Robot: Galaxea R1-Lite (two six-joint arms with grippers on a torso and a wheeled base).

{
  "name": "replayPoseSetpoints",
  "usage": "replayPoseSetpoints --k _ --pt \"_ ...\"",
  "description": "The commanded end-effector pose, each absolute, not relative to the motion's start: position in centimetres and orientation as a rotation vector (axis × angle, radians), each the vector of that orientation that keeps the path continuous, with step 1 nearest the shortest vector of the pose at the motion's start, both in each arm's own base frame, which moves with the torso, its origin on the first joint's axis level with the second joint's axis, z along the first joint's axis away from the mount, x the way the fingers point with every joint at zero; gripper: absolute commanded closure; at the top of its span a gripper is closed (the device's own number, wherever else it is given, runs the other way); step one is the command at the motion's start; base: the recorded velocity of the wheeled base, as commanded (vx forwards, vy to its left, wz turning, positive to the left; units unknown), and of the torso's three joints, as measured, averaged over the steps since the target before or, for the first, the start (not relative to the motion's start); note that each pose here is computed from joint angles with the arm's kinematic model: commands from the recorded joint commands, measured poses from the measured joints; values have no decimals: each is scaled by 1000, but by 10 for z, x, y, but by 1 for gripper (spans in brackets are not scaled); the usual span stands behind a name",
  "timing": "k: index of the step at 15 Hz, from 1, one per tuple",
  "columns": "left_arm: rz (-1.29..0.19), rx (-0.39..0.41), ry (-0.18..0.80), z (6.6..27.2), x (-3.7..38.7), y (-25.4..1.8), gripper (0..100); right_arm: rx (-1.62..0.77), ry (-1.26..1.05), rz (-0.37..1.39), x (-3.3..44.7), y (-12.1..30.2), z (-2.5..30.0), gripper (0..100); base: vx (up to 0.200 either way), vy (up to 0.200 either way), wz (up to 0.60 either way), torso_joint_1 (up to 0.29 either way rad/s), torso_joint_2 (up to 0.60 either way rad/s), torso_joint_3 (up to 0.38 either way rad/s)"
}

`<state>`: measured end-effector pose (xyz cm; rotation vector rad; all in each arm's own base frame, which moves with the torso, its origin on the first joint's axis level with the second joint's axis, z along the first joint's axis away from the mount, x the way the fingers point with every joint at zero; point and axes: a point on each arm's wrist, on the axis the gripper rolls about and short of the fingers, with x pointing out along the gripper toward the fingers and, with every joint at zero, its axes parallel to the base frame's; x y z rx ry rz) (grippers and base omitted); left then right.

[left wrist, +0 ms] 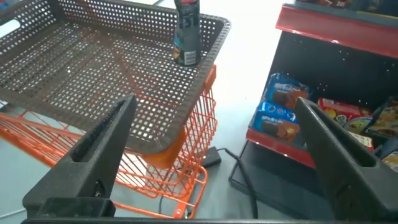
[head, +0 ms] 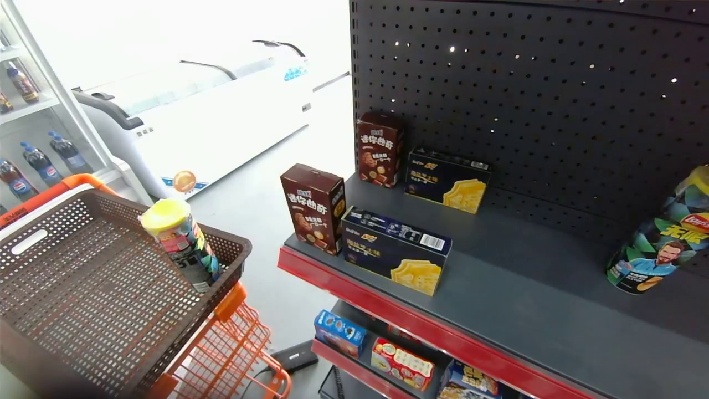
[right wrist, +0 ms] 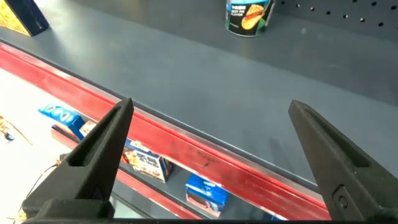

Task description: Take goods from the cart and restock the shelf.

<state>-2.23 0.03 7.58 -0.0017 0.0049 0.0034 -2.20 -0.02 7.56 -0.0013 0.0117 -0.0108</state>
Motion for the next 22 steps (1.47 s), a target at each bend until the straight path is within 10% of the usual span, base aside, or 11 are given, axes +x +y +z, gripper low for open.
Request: replayPoseSetpoints --k 1,5,12,18,22 --pt "3 0 5 76 -22 0 0 -2 14 -11 -22 0 76 0 0 0 0 0 0 0" --pt "12 38 -41 97 -28 1 0 -2 14 -11 -22 0 76 0 0 0 0 0 0 0" --pt "44 76 363 154 66 -1 0 -2 14 -11 -22 0 76 0 0 0 0 0 0 0" --pt "138 181 462 151 162 21 0 -2 14 -11 -22 0 76 0 0 0 0 0 0 0" --pt "145 188 306 124 208 24 0 -2 14 -11 -22 0 76 0 0 0 0 0 0 0"
